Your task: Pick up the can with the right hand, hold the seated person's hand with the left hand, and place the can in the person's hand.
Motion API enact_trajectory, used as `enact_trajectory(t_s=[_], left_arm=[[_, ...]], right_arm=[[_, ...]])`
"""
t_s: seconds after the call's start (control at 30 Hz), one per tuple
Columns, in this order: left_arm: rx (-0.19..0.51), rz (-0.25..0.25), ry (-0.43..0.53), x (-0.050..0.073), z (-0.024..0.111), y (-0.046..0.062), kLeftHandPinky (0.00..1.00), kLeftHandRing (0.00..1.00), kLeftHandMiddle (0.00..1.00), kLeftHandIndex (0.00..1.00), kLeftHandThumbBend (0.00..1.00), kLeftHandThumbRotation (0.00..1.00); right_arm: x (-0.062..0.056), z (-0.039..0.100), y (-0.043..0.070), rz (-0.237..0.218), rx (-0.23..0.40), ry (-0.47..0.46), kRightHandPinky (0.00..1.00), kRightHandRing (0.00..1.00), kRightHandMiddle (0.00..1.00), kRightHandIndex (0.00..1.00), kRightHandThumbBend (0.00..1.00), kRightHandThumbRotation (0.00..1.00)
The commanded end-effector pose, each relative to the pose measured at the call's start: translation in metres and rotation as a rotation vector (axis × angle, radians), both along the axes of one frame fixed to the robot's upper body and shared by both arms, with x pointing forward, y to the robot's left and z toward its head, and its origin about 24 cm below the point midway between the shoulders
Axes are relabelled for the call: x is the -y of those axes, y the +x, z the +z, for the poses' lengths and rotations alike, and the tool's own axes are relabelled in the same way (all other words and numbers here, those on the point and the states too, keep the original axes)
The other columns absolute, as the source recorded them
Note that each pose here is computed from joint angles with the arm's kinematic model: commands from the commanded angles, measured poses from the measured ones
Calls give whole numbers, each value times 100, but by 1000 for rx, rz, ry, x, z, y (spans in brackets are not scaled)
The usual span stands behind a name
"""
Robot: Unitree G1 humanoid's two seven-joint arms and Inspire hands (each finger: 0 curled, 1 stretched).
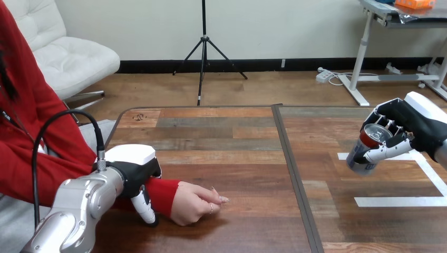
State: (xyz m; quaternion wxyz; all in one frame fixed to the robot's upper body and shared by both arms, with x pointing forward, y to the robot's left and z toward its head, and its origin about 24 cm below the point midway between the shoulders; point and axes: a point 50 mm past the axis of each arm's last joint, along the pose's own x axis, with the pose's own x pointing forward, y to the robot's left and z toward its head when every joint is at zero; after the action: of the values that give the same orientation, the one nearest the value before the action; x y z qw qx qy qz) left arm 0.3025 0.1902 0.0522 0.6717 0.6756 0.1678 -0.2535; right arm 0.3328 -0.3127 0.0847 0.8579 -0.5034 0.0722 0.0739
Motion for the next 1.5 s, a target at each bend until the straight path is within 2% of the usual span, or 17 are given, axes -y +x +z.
enact_trajectory(t_s=[0.0, 0.17, 0.33, 0.6, 0.67, 0.83, 0.9, 1.17, 1.33, 1.47], left_arm=[[18, 19, 4, -9, -2, -2, 23, 31, 41, 48, 69, 0], [65, 17, -43, -9, 0, -3, 23, 31, 41, 48, 68, 0], [123, 20, -82, -9, 3, -5, 21, 28, 37, 44, 70, 0], [258, 67, -193, -7, 9, -7, 20, 28, 35, 35, 66, 0], [300, 65, -212, -6, 11, -8, 20, 28, 35, 34, 65, 0], [393, 46, -227, -5, 14, -10, 21, 29, 35, 33, 64, 0], [435, 52, -246, -4, 16, -11, 22, 29, 35, 33, 64, 0], [552, 68, -309, -2, 21, -14, 22, 29, 34, 32, 63, 0], [596, 80, -338, -1, 23, -15, 22, 28, 34, 32, 63, 0], [666, 69, -370, 0, 26, -17, 21, 27, 33, 32, 63, 0]], right_arm=[[-5, 40, 15, 26, 162, 25, 35, 38, 43, 47, 79, 0], [-5, 40, 15, 25, 160, 25, 34, 38, 42, 47, 79, 0], [-5, 39, 15, 27, 158, 35, 35, 38, 42, 47, 78, 0], [-7, 38, 15, 31, 152, 55, 37, 39, 43, 47, 78, 0], [-7, 38, 16, 30, 150, 58, 37, 39, 43, 47, 77, 0], [-8, 37, 16, 29, 150, 60, 37, 39, 43, 47, 77, 0], [-9, 37, 16, 29, 149, 62, 38, 39, 43, 47, 77, 0], [-10, 36, 17, 30, 154, 63, 39, 39, 43, 47, 77, 0], [-11, 36, 18, 29, 154, 63, 38, 39, 43, 47, 77, 0], [-12, 36, 18, 30, 156, 68, 38, 39, 43, 47, 77, 0]])
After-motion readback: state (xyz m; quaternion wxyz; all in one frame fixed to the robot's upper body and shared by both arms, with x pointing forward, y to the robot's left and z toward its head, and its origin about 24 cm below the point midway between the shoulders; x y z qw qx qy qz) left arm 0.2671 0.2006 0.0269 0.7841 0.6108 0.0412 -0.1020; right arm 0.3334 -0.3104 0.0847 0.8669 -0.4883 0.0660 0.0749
